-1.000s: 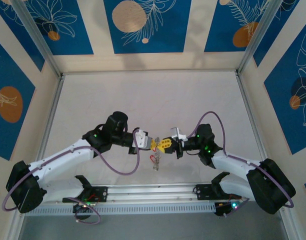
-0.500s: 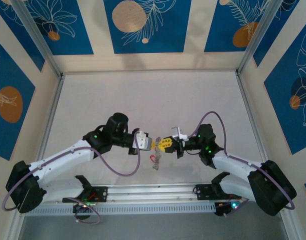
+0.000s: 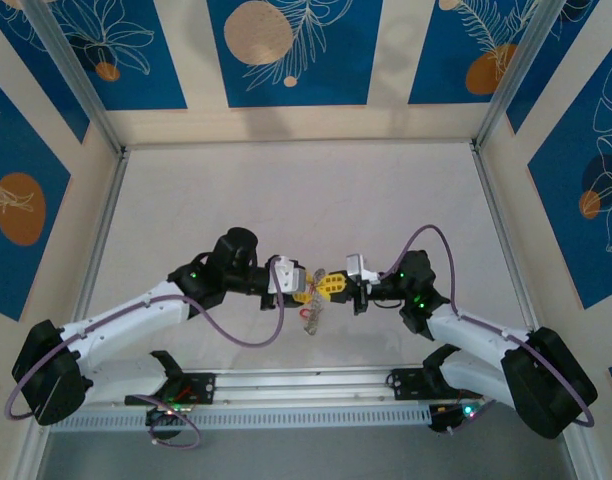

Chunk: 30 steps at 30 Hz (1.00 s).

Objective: Put the keys on the keyring

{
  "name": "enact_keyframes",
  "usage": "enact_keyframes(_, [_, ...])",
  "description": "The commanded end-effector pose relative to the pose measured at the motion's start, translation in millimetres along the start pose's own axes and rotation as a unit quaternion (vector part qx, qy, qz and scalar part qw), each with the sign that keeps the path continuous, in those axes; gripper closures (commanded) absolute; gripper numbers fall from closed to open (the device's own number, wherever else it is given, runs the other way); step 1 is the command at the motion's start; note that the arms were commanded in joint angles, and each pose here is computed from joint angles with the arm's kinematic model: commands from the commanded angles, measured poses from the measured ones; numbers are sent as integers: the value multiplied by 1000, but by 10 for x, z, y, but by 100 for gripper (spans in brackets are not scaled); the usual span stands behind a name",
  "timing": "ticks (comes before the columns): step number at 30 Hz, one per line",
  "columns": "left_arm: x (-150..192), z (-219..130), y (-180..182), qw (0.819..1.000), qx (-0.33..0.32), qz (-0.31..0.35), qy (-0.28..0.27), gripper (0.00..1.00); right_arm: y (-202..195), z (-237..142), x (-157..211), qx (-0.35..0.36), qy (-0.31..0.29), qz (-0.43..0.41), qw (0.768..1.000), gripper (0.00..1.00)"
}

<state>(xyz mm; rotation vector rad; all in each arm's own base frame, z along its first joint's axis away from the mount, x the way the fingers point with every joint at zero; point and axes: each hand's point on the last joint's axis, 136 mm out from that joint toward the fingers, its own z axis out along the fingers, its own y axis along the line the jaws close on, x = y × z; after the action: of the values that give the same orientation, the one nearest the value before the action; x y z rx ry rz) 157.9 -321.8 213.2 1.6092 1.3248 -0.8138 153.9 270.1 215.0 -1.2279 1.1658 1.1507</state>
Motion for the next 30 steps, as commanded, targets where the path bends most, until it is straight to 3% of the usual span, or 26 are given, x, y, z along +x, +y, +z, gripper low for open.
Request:
enact_keyframes(1, [-143,-27,27,1000,-12,-3,-23,60,32,12,-68,2,-7,-37,999,100])
enact_keyframes(5, [-186,-23,60,1000,-12,-10,-21,59,55,34,-51,0,-3,-43,999,100])
enact_keyframes(12, [-210,-20,36,1000,0,-6,-23,74,59,35,-57,6,-1,-53,999,100])
enact_keyframes(19, [-199,-80,26,1000,-7,7,-13,70,64,30,-11,8,7,-56,998,100])
enact_keyframes(26, [-208,-77,-54,999,18,37,-13,73,52,52,9,7,15,-57,998,100])
enact_keyframes(30, [-186,-51,-114,998,48,41,-2,82,29,49,-4,14,16,-60,998,100])
